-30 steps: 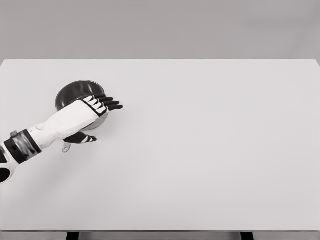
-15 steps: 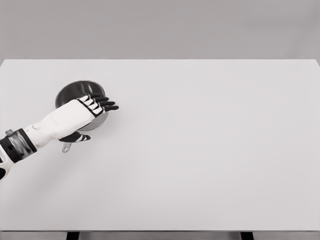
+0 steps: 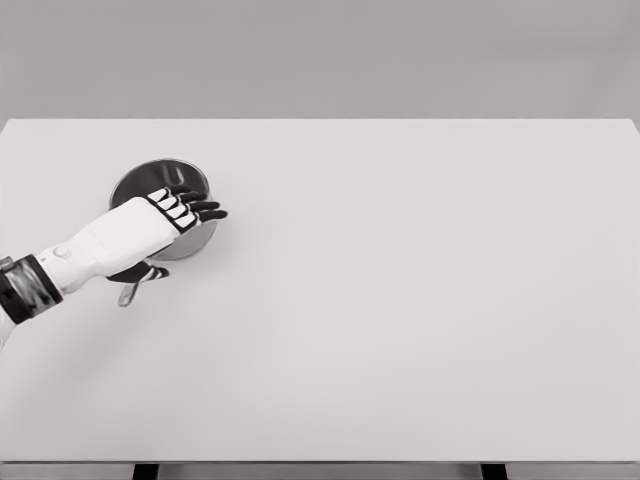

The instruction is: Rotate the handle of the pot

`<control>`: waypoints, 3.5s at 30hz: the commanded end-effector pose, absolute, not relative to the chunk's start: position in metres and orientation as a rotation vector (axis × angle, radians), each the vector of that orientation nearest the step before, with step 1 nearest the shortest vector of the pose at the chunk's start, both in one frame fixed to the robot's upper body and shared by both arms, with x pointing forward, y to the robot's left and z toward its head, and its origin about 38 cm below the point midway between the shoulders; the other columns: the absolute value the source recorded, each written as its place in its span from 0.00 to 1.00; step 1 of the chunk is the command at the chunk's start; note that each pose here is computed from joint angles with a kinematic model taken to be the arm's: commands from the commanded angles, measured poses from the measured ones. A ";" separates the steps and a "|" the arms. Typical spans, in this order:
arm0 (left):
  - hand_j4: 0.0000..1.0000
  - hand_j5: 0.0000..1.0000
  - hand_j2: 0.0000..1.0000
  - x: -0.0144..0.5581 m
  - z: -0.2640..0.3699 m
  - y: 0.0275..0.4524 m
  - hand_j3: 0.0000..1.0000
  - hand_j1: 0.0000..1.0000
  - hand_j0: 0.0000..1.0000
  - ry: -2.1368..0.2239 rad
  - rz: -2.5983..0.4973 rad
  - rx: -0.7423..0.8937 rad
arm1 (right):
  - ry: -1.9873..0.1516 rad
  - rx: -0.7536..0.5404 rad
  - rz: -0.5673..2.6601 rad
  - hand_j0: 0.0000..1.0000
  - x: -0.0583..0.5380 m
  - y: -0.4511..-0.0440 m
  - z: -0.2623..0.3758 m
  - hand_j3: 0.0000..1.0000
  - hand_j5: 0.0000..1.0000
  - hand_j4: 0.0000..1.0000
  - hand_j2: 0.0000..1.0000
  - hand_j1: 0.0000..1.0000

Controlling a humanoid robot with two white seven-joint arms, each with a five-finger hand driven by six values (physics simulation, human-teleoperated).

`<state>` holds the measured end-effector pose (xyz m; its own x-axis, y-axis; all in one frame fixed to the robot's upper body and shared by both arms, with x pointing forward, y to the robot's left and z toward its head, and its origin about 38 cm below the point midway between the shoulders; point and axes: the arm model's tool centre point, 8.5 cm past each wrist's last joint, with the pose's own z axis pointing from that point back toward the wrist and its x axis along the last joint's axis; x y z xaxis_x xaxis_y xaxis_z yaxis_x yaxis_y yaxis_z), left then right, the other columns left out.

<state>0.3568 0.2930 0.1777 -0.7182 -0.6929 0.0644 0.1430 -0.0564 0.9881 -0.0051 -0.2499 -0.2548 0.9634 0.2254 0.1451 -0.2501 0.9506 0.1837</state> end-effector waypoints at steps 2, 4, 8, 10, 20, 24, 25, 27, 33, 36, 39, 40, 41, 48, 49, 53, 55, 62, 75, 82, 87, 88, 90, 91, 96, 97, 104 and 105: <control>1.00 1.00 1.00 0.358 0.183 0.299 1.00 1.00 1.00 -1.633 -1.837 0.610 | -0.124 0.202 0.241 1.00 -0.005 -0.250 -0.255 1.00 1.00 1.00 1.00 1.00; 1.00 1.00 1.00 0.358 0.185 0.302 1.00 1.00 1.00 -1.629 -1.843 0.619 | -0.123 0.203 0.243 1.00 -0.005 -0.250 -0.255 1.00 1.00 1.00 1.00 1.00; 1.00 1.00 1.00 0.359 0.191 0.309 1.00 1.00 1.00 -1.623 -1.842 0.647 | -0.123 0.203 0.244 1.00 -0.005 -0.250 -0.255 1.00 1.00 1.00 1.00 1.00; 1.00 1.00 1.00 0.359 0.192 0.310 1.00 1.00 1.00 -1.620 -1.844 0.649 | -0.123 0.203 0.244 1.00 -0.005 -0.250 -0.255 1.00 1.00 1.00 1.00 1.00; 1.00 1.00 1.00 0.360 0.195 0.314 1.00 1.00 1.00 -1.611 -1.849 0.663 | -0.123 0.203 0.244 1.00 -0.005 -0.250 -0.255 1.00 1.00 1.00 1.00 1.00; 1.00 1.00 1.00 0.357 0.190 0.314 1.00 1.00 1.00 -1.605 -1.845 0.645 | -0.124 0.202 0.241 1.00 -0.005 -0.250 -0.255 1.00 1.00 1.00 1.00 1.00; 1.00 1.00 1.00 0.357 0.190 0.315 1.00 1.00 1.00 -1.602 -1.845 0.644 | -0.123 0.203 0.244 1.00 -0.005 -0.250 -0.255 1.00 1.00 1.00 1.00 1.00; 1.00 1.00 1.00 0.357 0.191 0.316 1.00 1.00 1.00 -1.603 -1.844 0.644 | -0.123 0.202 0.243 1.00 -0.005 -0.250 -0.255 1.00 1.00 1.00 1.00 1.00; 1.00 1.00 1.00 0.356 0.196 0.321 1.00 1.00 1.00 -1.599 -1.866 0.652 | -0.123 0.203 0.243 1.00 -0.005 -0.250 -0.255 1.00 1.00 1.00 1.00 1.00; 1.00 1.00 1.00 0.355 0.196 0.321 1.00 1.00 1.00 -1.601 -1.872 0.647 | -0.123 0.203 0.243 1.00 -0.005 -0.250 -0.255 1.00 1.00 1.00 1.00 1.00; 1.00 1.00 1.00 0.355 0.200 0.326 1.00 1.00 1.00 -1.600 -1.882 0.656 | -0.123 0.203 0.243 1.00 -0.005 -0.250 -0.255 1.00 1.00 1.00 1.00 1.00; 1.00 1.00 1.00 0.354 0.204 0.328 1.00 1.00 1.00 -1.616 -1.889 0.659 | -0.124 0.202 0.241 1.00 -0.005 -0.250 -0.255 1.00 1.00 1.00 1.00 1.00; 1.00 1.00 1.00 0.353 0.205 0.329 1.00 1.00 1.00 -1.620 -1.887 0.660 | -0.123 0.203 0.243 1.00 -0.005 -0.250 -0.255 1.00 1.00 1.00 1.00 1.00; 1.00 1.00 1.00 0.340 0.234 0.332 1.00 1.00 1.00 -1.862 -1.741 0.398 | -0.123 0.204 0.244 1.00 -0.005 -0.250 -0.255 1.00 1.00 1.00 1.00 1.00; 1.00 1.00 1.00 0.339 0.233 0.332 1.00 1.00 1.00 -1.862 -1.737 0.391 | -0.124 0.202 0.241 1.00 -0.005 -0.250 -0.255 1.00 1.00 1.00 1.00 1.00; 1.00 1.00 1.00 0.338 0.228 0.332 1.00 1.00 1.00 -1.856 -1.733 0.379 | -0.123 0.202 0.243 1.00 -0.005 -0.250 -0.255 1.00 1.00 1.00 1.00 1.00; 1.00 1.00 1.00 0.335 0.222 0.332 1.00 1.00 1.00 -1.837 -1.743 0.368 | -0.123 0.203 0.244 1.00 -0.005 -0.250 -0.255 1.00 1.00 1.00 1.00 1.00; 1.00 1.00 1.00 0.335 0.213 0.327 1.00 1.00 1.00 -1.795 -1.885 0.475 | -0.123 0.203 0.243 1.00 -0.005 -0.250 -0.255 1.00 1.00 1.00 1.00 1.00; 1.00 1.00 1.00 0.333 0.205 0.326 1.00 1.00 1.00 -1.751 -1.955 0.508 | -0.124 0.202 0.241 1.00 -0.005 -0.250 -0.255 1.00 1.00 1.00 1.00 1.00; 1.00 1.00 1.00 0.332 0.200 0.323 1.00 1.00 1.00 -1.753 -1.953 0.501 | -0.123 0.202 0.243 1.00 -0.005 -0.250 -0.255 1.00 1.00 1.00 1.00 1.00; 1.00 1.00 1.00 0.330 0.196 0.324 1.00 1.00 1.00 -1.737 -1.967 0.506 | -0.123 0.202 0.243 1.00 -0.005 -0.250 -0.255 1.00 1.00 1.00 1.00 1.00; 1.00 1.00 1.00 0.330 0.196 0.325 1.00 1.00 1.00 -1.733 -1.973 0.510 | -0.124 0.202 0.241 1.00 -0.005 -0.250 -0.255 1.00 1.00 1.00 1.00 1.00; 1.00 1.00 1.00 0.330 0.195 0.325 1.00 1.00 1.00 -1.730 -1.975 0.509 | -0.123 0.203 0.244 1.00 -0.005 -0.250 -0.255 1.00 1.00 1.00 1.00 1.00; 1.00 1.00 1.00 0.331 0.196 0.325 1.00 1.00 1.00 -1.729 -1.975 0.511 | -0.123 0.203 0.243 1.00 -0.005 -0.250 -0.255 1.00 1.00 1.00 1.00 1.00; 1.00 1.00 1.00 0.332 0.197 0.328 1.00 1.00 1.00 -1.719 -1.988 0.533 | -0.123 0.203 0.244 1.00 -0.005 -0.250 -0.255 1.00 1.00 1.00 1.00 1.00; 1.00 1.00 1.00 0.332 0.197 0.329 1.00 1.00 1.00 -1.716 -1.989 0.537 | -0.123 0.203 0.244 1.00 -0.005 -0.250 -0.255 1.00 1.00 1.00 1.00 1.00; 1.00 1.00 1.00 0.334 0.200 0.334 1.00 1.00 1.00 -1.706 -1.986 0.556 | -0.123 0.203 0.244 1.00 -0.005 -0.250 -0.255 1.00 1.00 1.00 1.00 1.00; 1.00 1.00 1.00 0.335 0.202 0.336 1.00 1.00 1.00 -1.702 -1.983 0.570 | -0.123 0.202 0.243 1.00 -0.005 -0.250 -0.255 1.00 1.00 1.00 1.00 1.00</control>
<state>0.3338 0.3329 0.1994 -0.8126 -0.5827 -0.0113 0.0792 -0.1297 0.9884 -0.0051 -0.2499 -0.2548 0.9634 0.2254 0.1451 -0.2501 0.9506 0.1838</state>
